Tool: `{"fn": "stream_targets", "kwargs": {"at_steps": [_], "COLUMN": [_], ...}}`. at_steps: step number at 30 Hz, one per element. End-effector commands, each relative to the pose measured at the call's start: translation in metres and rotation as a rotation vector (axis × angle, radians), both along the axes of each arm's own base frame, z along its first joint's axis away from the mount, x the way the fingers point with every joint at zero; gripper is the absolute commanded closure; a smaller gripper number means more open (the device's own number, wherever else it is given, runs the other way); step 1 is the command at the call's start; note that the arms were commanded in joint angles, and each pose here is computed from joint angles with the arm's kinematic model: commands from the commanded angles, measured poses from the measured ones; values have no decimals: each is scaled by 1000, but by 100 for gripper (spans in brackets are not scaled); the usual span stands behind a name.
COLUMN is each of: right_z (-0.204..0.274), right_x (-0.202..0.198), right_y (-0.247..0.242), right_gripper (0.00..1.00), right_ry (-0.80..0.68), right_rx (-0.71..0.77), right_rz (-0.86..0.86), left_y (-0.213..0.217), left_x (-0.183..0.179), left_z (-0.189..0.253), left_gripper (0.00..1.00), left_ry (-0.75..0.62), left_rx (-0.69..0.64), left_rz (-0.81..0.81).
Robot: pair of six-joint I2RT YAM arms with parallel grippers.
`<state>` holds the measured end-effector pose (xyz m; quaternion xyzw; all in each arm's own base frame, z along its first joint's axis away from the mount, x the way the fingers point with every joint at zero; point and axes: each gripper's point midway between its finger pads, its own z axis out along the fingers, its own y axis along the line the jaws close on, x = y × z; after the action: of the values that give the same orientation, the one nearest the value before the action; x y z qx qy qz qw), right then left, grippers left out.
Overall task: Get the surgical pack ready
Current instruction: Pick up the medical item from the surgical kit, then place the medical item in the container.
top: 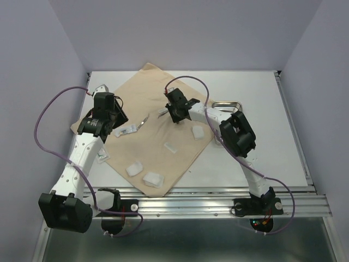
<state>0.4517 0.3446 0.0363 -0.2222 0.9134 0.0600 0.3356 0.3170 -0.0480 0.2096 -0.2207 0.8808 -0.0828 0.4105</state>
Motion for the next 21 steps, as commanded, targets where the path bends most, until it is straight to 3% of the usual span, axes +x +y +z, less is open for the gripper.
{"fn": "stream_targets", "kwargs": {"at_steps": [1, 2, 5, 13, 21], "right_z": [32, 37, 58, 119, 124], "right_x": [3, 2, 0, -10, -18], "right_y": [8, 7, 2, -32, -145], "right_gripper": [83, 89, 92, 92, 91], "right_ry": [-77, -84, -116, -238, -252], "right_rx": [30, 35, 52, 86, 20], "right_rz": [-6, -11, -30, -141, -359], "left_y": [2, 1, 0, -2, -5], "left_x": [0, 1, 1, 6, 11], "left_z": [21, 22, 18, 13, 16], "left_gripper": [58, 58, 58, 58, 58], "left_ry": [-65, -67, -61, -50, -59], "left_rx": [0, -2, -4, -1, -6], "left_rz": [-7, -9, -13, -20, -35]}}
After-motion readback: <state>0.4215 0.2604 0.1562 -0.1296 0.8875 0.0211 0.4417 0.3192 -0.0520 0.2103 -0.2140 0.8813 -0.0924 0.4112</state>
